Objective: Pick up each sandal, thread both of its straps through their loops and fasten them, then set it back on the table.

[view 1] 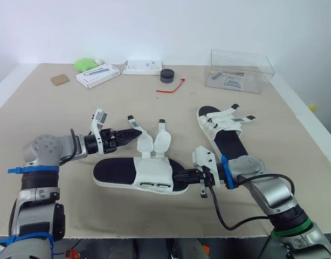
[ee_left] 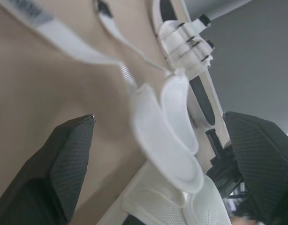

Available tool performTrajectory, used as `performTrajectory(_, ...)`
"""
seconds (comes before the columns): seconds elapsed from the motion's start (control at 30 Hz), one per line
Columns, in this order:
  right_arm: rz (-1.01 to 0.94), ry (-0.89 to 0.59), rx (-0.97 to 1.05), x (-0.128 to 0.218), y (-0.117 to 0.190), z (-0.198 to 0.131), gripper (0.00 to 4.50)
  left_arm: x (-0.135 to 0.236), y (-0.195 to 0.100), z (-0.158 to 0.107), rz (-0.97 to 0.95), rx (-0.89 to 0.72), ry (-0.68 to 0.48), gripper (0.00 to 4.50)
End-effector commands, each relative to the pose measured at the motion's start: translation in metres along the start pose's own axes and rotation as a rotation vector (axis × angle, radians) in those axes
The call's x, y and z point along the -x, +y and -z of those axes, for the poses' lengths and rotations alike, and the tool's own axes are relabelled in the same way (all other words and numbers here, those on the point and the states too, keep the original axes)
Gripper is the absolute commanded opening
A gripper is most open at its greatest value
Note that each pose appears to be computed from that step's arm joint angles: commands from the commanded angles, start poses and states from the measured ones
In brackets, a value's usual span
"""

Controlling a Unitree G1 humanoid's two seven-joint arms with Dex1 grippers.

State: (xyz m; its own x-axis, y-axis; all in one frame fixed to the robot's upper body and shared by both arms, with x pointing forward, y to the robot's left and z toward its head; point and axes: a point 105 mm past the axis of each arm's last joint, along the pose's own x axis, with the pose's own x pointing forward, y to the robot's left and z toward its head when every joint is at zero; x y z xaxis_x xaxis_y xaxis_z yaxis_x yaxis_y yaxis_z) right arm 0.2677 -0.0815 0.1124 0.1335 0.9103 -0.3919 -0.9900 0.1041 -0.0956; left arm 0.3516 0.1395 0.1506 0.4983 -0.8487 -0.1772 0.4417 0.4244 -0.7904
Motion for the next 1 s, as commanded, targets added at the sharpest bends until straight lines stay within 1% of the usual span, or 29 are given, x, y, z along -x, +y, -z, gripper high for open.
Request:
performTrajectory(0.03,0.000,-0.029,0.048,-0.001,-0.001,-0.013,0.11,-0.004,-0.007,-0.016,0.044,0.067,-0.060,4.50)
performTrajectory(0.23,0.004,-0.031,0.055,0.000,-0.001,-0.014,0.11,-0.021,0.003,-0.020,0.009,0.176,-0.079,4.50)
performTrajectory(0.4,0.004,-0.030,0.062,0.001,-0.002,-0.015,0.11,-0.034,0.007,-0.017,0.006,0.234,-0.063,4.50)
performTrajectory(0.47,0.003,-0.031,0.065,0.001,-0.003,-0.016,0.11,-0.037,0.011,-0.019,-0.009,0.256,-0.077,4.50)
performTrajectory(0.63,0.000,-0.027,0.074,0.000,-0.003,-0.017,0.11,-0.042,0.020,-0.027,-0.046,0.262,-0.117,4.50)
performTrajectory(0.83,-0.003,-0.020,0.080,0.001,-0.003,-0.016,0.11,-0.051,0.022,-0.038,-0.045,0.267,-0.164,4.50)
performTrajectory(0.93,0.000,-0.019,0.080,0.001,-0.004,-0.017,0.11,-0.055,0.024,-0.039,-0.050,0.277,-0.174,4.50)
performTrajectory(0.97,0.001,-0.019,0.080,0.002,-0.004,-0.017,0.00,-0.056,0.024,-0.039,-0.050,0.282,-0.177,4.11)
performTrajectory(1.0,0.001,-0.019,0.080,0.002,-0.004,-0.017,0.00,-0.056,0.024,-0.039,-0.050,0.286,-0.178,3.94)
